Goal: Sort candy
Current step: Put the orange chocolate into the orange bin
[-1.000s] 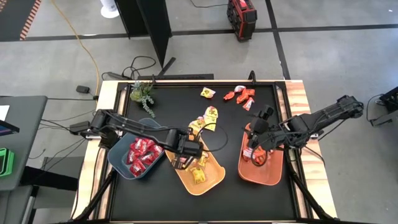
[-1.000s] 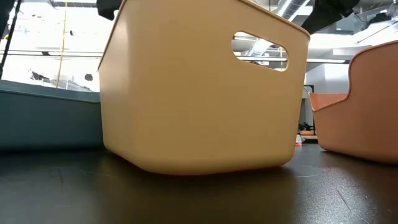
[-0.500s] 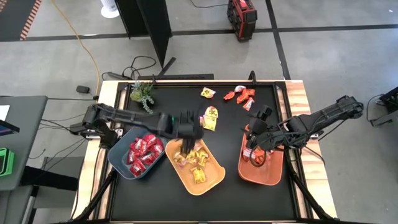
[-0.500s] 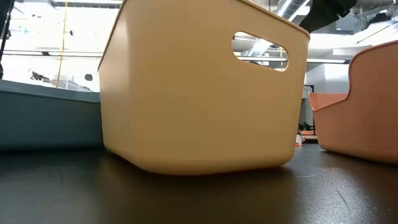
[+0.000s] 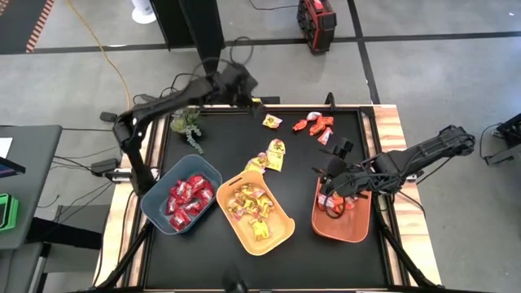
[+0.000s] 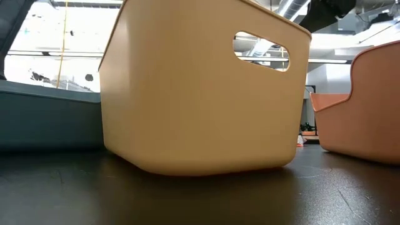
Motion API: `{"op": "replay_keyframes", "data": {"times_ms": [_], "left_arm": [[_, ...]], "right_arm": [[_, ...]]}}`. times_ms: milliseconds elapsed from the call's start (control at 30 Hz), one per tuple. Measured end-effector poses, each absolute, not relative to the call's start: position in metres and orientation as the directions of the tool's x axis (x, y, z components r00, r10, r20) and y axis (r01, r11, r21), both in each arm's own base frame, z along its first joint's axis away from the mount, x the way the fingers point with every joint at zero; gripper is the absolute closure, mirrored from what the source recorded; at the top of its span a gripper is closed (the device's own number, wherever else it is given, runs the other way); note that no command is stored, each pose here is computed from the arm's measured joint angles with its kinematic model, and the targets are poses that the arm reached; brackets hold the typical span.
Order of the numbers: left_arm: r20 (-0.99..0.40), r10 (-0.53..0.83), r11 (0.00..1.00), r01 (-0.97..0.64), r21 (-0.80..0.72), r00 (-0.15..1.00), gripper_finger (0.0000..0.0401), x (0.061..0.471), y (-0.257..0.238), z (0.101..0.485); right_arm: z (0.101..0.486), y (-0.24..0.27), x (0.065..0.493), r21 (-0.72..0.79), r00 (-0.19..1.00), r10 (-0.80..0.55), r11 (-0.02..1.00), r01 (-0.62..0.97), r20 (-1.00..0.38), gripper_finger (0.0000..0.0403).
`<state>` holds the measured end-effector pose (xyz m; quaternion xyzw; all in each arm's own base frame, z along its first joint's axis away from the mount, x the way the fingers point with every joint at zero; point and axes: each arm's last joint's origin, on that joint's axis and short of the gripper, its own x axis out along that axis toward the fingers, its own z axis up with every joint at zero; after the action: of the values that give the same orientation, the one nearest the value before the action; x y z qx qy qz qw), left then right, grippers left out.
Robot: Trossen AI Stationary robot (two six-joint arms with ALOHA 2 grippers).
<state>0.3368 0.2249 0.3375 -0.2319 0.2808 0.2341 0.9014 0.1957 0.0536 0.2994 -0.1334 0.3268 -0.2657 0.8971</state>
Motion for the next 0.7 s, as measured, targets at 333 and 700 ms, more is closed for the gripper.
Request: {"op": "replay_keyframes", "data": {"times_ms": [333,700], "left_arm": [[-0.659,0.276,0.73,-0.599,-0.329,0.699,0.0158,0.371,0.276,0.308],[-0.822,0.192,0.687,-0.671,-0.278,0.536,0.0158,0.415,0.309,0.243]], "right_arm": [[0.3,0.051,0.197,-0.441,0.642,-0.57,0.816,0.373,-0.513,0.0097],[0.3,0.052,0.197,-0.437,0.647,-0.567,0.818,0.373,-0.509,0.0097]]}}
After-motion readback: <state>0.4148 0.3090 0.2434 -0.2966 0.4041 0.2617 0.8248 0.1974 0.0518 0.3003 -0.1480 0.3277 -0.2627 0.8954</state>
